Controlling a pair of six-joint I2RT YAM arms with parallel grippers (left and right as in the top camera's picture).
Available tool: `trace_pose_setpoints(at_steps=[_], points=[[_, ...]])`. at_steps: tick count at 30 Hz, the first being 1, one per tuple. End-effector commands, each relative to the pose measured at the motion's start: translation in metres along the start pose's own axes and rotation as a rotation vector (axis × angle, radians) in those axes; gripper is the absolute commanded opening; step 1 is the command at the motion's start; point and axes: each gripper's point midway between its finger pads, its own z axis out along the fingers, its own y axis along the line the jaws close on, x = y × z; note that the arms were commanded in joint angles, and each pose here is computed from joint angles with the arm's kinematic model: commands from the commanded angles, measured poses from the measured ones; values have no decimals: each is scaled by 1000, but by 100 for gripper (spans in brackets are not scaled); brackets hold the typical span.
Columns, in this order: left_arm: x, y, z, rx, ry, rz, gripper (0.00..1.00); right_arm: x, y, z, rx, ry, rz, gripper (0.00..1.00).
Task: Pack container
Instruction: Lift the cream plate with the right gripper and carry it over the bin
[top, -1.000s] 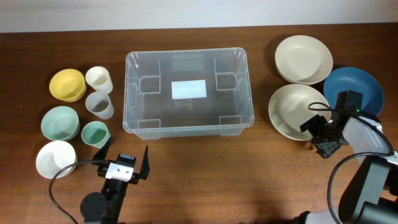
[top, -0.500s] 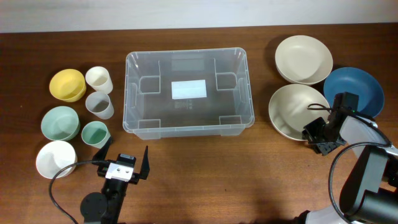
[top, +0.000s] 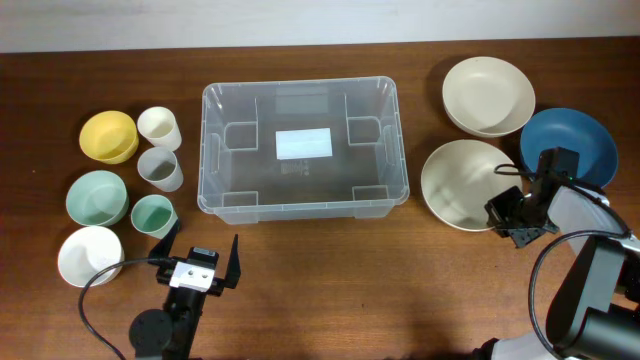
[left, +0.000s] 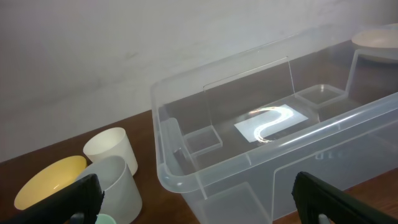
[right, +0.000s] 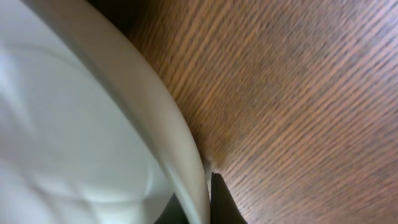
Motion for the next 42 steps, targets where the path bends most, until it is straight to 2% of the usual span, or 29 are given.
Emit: trace_pose_setpoints(at_steps=[1,10,17,18,22,27,32,38,42], points=[[2,1,0,-8,5,11,99,8,-6,-2,9,17,-1,4],[2,1,0,-8,5,11,99,10,44,-68,-321,-40,-101,4],[2,1,0,-8,5,11,99,3,54,-168,-563,-260,-135,4],[2,1,0,-8,5,11,99,10,61,-195,-627,-311,-173,4],[2,1,0,-8,5,11,99,46,86,-253,-773,-379,-303,4],[2,1,0,-8,5,11,99,104,136,-289,-919,-345,-461,4],[2,1,0,-8,5,11,99,149,183,-265,-906,-282,-570,4],[2,1,0,-8,5,11,100,223,244,-179,-727,-153,-765,4],[2,1,0,-8,5,11,99,244,267,-145,-650,-147,-843,4]])
